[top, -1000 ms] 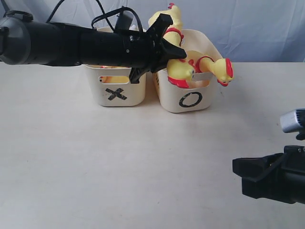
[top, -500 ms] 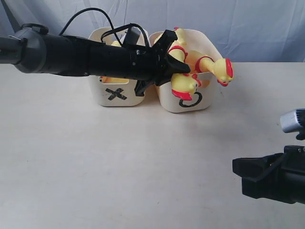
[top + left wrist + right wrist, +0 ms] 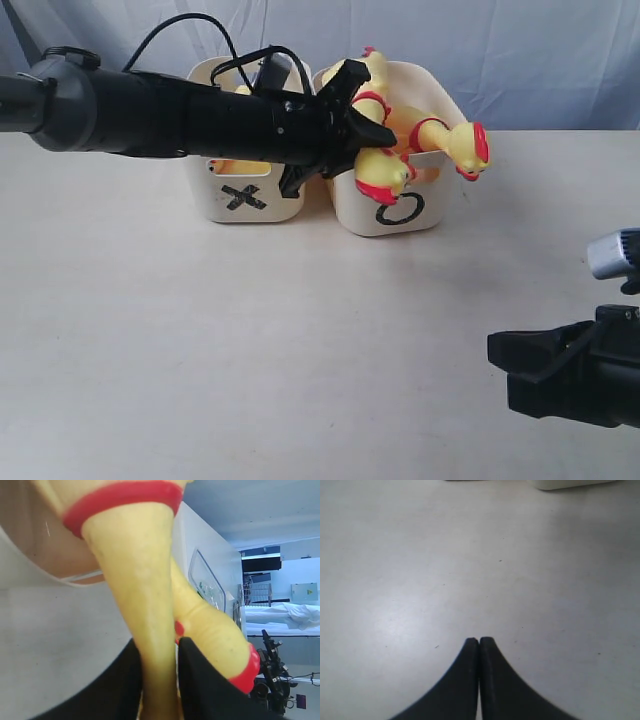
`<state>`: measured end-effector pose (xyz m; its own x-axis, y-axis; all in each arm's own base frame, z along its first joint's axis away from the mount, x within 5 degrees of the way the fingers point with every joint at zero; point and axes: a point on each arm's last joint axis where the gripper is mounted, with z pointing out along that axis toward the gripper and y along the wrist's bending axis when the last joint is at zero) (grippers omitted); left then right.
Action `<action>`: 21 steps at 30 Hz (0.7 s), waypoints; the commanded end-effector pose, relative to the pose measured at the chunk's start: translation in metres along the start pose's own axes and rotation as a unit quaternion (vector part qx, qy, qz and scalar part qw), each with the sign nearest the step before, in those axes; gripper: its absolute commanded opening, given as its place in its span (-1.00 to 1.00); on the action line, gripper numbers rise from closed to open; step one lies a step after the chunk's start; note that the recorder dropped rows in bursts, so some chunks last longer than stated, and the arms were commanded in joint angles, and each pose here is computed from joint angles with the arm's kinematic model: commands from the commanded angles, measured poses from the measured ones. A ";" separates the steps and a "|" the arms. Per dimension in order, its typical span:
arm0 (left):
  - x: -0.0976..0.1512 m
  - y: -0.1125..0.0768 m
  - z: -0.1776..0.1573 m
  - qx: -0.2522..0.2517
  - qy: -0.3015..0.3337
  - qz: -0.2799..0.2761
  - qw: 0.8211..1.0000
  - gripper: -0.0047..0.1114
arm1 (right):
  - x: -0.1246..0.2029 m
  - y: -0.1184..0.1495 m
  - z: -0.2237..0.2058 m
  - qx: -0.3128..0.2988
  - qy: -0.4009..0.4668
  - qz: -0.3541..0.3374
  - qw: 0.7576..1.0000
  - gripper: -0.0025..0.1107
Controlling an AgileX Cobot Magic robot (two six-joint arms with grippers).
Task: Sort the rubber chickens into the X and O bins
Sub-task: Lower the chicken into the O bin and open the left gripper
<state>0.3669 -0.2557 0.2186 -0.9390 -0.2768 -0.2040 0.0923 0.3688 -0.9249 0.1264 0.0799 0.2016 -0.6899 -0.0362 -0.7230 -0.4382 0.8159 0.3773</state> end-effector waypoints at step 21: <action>-0.003 -0.013 -0.002 0.023 -0.001 -0.009 1.000 0.19 | 0.000 0.000 -0.001 -0.002 -0.002 -0.004 1.000 -0.96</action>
<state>0.3686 -0.2571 0.2240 -0.9394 -0.2803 -0.1973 0.0906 0.3521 -0.9316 0.1260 0.0804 0.2016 -0.6889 -0.0422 -0.7236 -0.4453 0.8124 0.3765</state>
